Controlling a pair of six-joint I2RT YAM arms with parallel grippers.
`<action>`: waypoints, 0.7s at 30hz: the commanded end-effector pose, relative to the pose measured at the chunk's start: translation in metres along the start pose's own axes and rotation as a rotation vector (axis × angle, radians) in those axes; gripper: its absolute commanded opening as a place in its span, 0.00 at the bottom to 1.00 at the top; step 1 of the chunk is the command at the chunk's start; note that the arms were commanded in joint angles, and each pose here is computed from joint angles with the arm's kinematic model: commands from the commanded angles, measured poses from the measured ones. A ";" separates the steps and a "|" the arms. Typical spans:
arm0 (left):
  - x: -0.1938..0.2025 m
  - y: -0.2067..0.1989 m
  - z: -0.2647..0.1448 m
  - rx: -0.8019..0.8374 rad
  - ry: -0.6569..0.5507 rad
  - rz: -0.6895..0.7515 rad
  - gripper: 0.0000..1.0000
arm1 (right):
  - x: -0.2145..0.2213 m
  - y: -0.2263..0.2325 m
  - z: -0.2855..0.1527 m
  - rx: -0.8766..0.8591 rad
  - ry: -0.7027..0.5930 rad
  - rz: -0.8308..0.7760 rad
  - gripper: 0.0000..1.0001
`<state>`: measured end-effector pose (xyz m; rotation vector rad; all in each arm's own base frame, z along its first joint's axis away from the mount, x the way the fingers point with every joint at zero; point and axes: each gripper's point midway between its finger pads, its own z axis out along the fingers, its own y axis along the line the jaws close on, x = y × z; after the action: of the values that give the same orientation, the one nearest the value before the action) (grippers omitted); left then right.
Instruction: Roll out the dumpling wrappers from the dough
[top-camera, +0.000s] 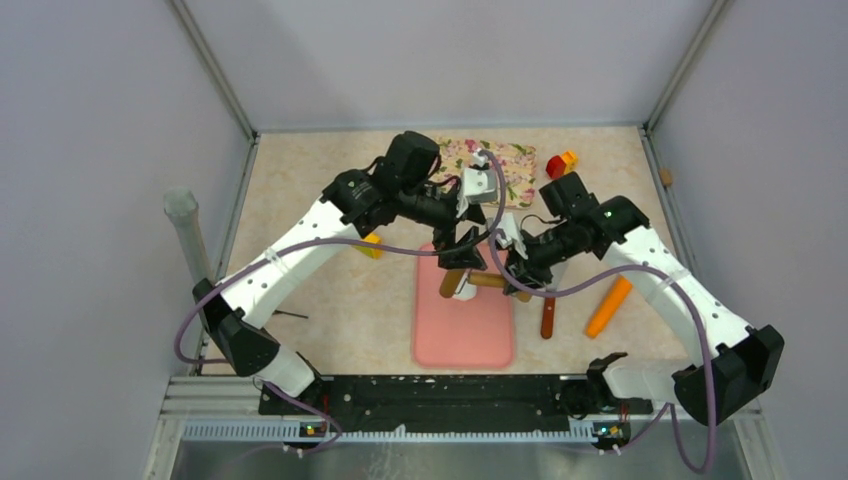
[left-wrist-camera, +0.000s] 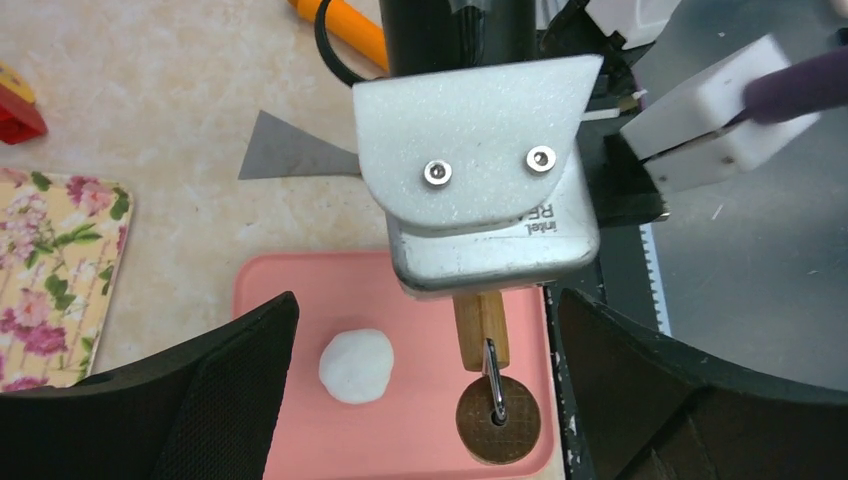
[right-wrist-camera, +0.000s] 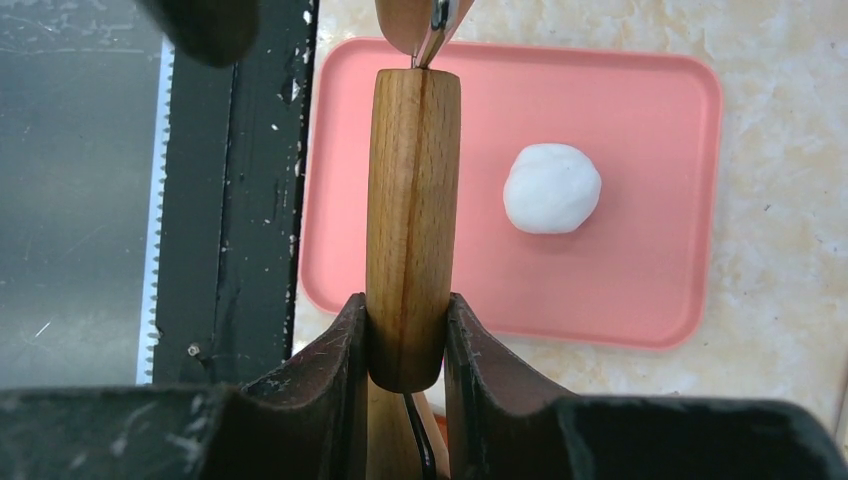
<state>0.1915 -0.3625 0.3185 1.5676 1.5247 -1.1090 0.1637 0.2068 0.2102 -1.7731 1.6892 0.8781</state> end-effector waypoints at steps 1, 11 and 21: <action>0.022 0.005 0.006 -0.053 0.117 0.055 0.98 | -0.024 -0.009 -0.010 0.030 -0.087 -0.020 0.00; 0.078 0.020 0.028 -0.091 0.351 -0.055 0.75 | -0.035 -0.021 -0.017 0.059 -0.127 0.035 0.00; 0.090 -0.003 0.035 0.028 0.401 -0.089 0.78 | -0.050 -0.042 -0.036 0.131 -0.225 0.068 0.00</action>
<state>0.2089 -0.3658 0.2471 1.6711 1.8183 -0.8754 0.1866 0.1995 0.2164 -1.6084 1.8079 0.8897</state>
